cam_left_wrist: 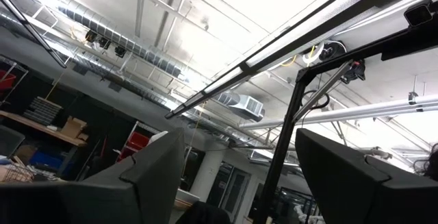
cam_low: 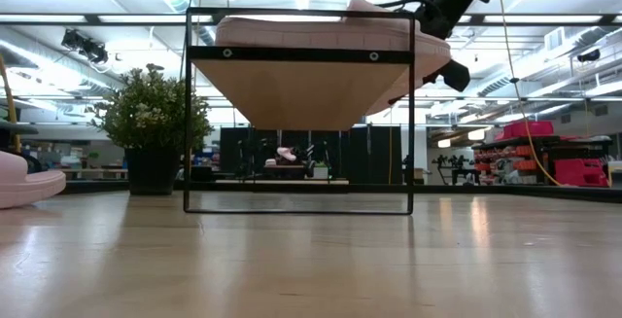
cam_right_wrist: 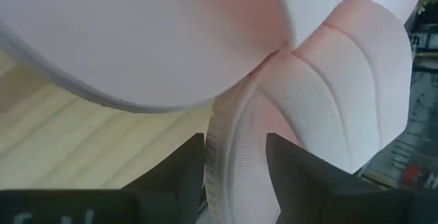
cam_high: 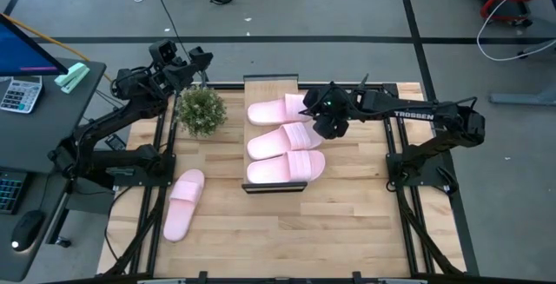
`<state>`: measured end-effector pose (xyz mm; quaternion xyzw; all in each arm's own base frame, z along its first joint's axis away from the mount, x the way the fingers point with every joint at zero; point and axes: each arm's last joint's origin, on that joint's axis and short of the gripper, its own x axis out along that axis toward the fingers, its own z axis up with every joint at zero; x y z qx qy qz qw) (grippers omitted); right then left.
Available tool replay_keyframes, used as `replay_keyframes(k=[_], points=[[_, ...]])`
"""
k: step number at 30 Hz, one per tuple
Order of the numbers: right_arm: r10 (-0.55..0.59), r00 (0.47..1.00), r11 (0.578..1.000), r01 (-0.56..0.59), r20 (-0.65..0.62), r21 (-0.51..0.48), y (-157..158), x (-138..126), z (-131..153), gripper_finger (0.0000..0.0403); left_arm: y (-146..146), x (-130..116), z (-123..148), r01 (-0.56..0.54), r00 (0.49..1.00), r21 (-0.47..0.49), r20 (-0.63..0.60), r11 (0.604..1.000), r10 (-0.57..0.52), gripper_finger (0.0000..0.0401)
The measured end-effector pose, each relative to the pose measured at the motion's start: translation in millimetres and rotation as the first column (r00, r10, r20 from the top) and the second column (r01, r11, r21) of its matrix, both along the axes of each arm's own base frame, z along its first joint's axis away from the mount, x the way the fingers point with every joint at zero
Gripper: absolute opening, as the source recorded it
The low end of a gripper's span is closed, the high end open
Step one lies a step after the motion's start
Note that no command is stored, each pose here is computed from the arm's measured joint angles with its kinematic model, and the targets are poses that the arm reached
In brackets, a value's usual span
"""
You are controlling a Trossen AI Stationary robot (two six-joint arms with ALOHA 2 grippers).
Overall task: Pick and place slides into the shelf
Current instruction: Put the pink slide on the shelf
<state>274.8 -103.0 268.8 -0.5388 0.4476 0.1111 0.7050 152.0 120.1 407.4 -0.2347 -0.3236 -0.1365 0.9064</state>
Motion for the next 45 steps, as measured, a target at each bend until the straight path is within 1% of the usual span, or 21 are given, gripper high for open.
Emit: replay_keyframes(k=[3,7,15,23,27,33,37,39,41,43,45], points=[[-0.016,1.000,1.000,0.016,-0.004,-0.011,-0.6,-0.3,0.0,0.0163,0.0,0.0,0.0,0.000,1.000,-0.001,-0.001,1.000,0.000,0.0281],[-0.007,1.000,1.000,0.007,0.002,-0.018,2.1,0.1,2.1,0.0163,0.1,0.2,-0.2,0.000,1.000,-0.002,-0.002,1.000,0.000,0.0281],[0.006,1.000,1.000,-0.006,0.006,0.004,11.7,3.1,3.6,0.0163,0.3,0.3,-0.4,0.002,1.000,-0.007,-0.006,1.000,-0.002,0.0281],[0.003,1.000,1.000,-0.003,-0.006,0.011,12.7,0.5,4.3,0.0168,0.3,0.3,-0.4,0.002,1.000,-0.007,-0.006,1.000,-0.002,0.0281],[-0.007,1.000,1.000,0.008,0.009,-0.020,13.2,-3.5,10.8,0.0177,0.3,0.3,-0.4,0.002,1.000,-0.007,-0.006,1.000,-0.002,0.0281],[-0.018,0.998,0.999,0.020,0.062,-0.033,17.8,-11.9,24.4,0.0189,1.2,1.2,-1.3,-0.028,1.000,0.017,-0.014,0.999,0.028,0.0281],[-0.048,0.992,0.996,0.055,0.116,-0.064,27.2,-19.7,37.7,0.0192,2.8,4.0,-4.6,-0.026,0.997,0.028,-0.065,0.999,0.028,0.0281],[-0.081,0.983,0.995,0.090,0.168,-0.049,33.5,-24.6,45.9,0.0192,3.6,6.1,-7.2,-0.013,0.994,0.040,-0.106,0.999,0.017,0.0281],[-0.129,0.964,0.991,0.133,0.232,-0.001,40.4,-30.3,54.3,0.0191,4.2,7.6,-9.4,-0.003,0.990,0.052,-0.139,0.999,0.010,0.0281],[-0.196,0.933,0.980,0.177,0.302,0.089,47.4,-34.9,64.3,0.0190,4.2,9.0,-11.0,-0.003,0.987,0.073,-0.159,0.997,0.015,0.0281],[-0.284,0.884,0.953,0.217,0.372,0.210,54.3,-37.4,76.8,0.0190,3.1,10.6,-11.7,-0.003,0.986,0.087,-0.163,0.996,0.018,0.0281]])
